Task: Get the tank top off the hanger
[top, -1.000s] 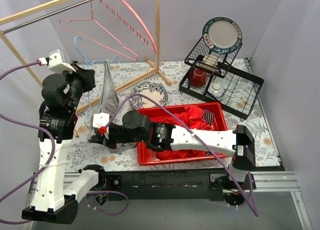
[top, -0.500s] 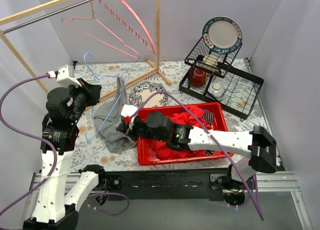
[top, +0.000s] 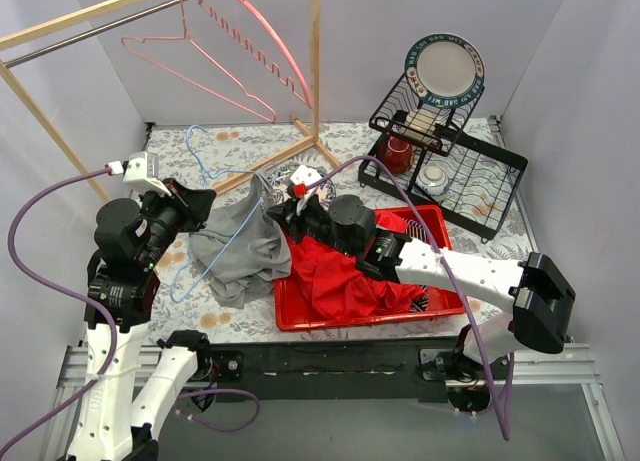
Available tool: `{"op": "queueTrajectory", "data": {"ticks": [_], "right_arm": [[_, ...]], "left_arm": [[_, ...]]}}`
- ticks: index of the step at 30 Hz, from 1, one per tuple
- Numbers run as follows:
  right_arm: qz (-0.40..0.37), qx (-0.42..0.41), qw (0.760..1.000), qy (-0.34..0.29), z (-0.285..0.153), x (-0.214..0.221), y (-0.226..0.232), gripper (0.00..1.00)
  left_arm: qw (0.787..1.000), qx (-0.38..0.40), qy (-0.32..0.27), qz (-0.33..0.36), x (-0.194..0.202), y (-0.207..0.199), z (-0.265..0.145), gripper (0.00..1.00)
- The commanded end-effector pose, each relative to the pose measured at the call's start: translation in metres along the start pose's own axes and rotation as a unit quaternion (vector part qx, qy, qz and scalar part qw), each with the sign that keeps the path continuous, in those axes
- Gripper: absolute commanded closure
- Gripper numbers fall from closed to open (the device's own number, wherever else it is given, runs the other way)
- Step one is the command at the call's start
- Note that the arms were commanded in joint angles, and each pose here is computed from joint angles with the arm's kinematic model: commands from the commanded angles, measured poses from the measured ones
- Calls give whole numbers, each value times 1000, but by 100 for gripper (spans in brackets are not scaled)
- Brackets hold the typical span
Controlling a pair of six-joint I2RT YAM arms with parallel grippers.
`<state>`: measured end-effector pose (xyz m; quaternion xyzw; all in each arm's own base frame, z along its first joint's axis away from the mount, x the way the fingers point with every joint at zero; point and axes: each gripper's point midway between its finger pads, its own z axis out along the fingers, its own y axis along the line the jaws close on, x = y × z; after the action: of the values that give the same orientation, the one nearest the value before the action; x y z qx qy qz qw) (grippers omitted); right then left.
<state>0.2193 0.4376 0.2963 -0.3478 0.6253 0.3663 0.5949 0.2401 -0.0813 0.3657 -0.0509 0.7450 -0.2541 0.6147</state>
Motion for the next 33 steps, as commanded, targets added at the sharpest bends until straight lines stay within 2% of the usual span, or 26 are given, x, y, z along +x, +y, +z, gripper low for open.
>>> {"op": "queueTrajectory", "data": {"ticks": [1, 2, 3, 9, 10, 26, 29, 30, 31, 33], "right_arm": [[11, 17, 999, -37, -3, -17, -14, 75], [5, 18, 999, -36, -4, -16, -15, 65], [2, 16, 999, -40, -6, -17, -16, 47], [1, 6, 1000, -28, -5, -6, -36, 20], [0, 1, 1000, -30, -4, -5, -36, 18], [88, -6, 994, -61, 50, 22, -56, 20], [95, -6, 994, -58, 62, 27, -57, 30], [98, -10, 993, -59, 64, 26, -56, 42], [99, -15, 993, -61, 67, 25, -55, 46], [106, -36, 991, -75, 74, 19, -49, 51]], "left_arm": [[999, 33, -12, 11, -9, -15, -3, 100], [999, 35, -12, 10, -10, -16, -4, 100], [999, 36, -15, 9, -12, -18, -6, 100], [999, 43, -14, 4, -15, -23, -10, 100], [999, 45, -16, 6, -16, -24, -11, 100], [999, 44, -27, 8, -33, -32, -12, 100], [999, 39, -34, 6, -37, -31, -14, 100], [999, 40, -36, 5, -39, -32, -14, 100], [999, 38, -38, 5, -40, -32, -15, 100], [999, 33, -43, 1, -43, -31, -15, 100]]}}
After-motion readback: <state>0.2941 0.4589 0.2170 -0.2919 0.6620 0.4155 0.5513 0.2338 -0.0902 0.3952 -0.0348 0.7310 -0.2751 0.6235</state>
